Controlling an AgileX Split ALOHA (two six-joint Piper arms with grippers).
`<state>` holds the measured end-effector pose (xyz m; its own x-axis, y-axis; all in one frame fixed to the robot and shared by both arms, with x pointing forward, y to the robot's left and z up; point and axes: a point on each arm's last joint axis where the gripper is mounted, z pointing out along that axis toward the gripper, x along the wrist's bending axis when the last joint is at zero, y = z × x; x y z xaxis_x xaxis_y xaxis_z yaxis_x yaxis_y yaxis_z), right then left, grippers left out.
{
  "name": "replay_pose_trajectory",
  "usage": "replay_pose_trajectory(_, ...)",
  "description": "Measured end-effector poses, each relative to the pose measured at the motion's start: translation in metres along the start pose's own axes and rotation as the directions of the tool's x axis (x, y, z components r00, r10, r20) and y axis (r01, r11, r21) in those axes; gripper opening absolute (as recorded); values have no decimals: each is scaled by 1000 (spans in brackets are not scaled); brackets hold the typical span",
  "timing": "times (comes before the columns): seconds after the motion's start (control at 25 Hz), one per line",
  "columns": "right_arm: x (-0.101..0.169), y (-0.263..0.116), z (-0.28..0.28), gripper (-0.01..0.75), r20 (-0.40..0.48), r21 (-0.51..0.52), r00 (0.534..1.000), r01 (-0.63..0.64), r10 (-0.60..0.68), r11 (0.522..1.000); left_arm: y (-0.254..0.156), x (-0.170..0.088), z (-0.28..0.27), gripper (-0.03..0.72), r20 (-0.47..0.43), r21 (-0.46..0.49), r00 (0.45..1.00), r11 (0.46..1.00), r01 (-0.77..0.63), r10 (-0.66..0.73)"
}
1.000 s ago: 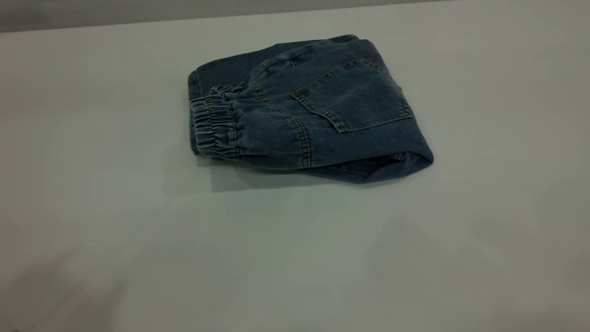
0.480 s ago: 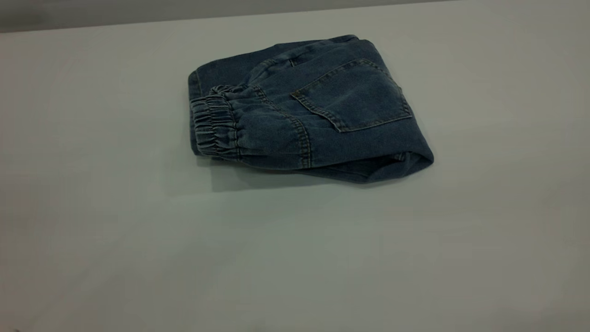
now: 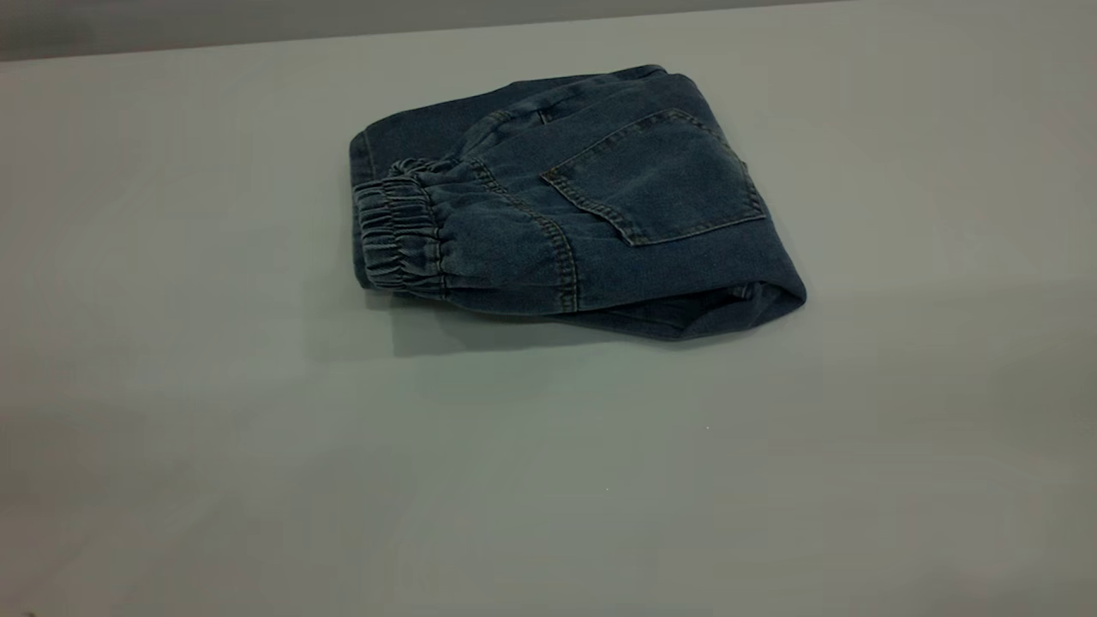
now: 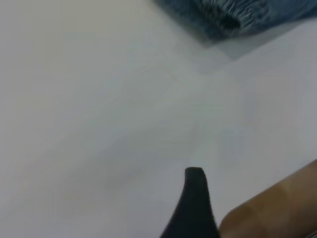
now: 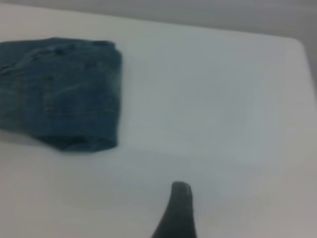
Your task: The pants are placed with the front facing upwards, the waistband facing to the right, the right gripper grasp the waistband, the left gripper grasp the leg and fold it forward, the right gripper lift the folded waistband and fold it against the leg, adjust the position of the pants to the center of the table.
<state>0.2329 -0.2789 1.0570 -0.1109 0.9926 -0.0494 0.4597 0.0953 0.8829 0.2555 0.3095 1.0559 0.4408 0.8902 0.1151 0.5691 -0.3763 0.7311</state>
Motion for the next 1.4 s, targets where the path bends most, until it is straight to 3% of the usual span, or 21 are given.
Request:
replay_pose_trajectory(0.36, -6, -2, 1, 576, 71, -18, 996, -52, 54, 998, 3, 1, 3, 548, -15, -39, 998, 997, 68, -69)
replay_pose_trajectory(0.88, -6, -2, 1, 576, 72, -17, 996, -50, 51, 999, 5, -9, 11, 548, 84, -83, 993, 993, 86, -79)
replay_pose_trajectory(1.4, -6, -2, 1, 576, 71, -17, 996, -51, 52, 999, 5, -9, 11, 548, 86, -82, 994, 994, 79, -72)
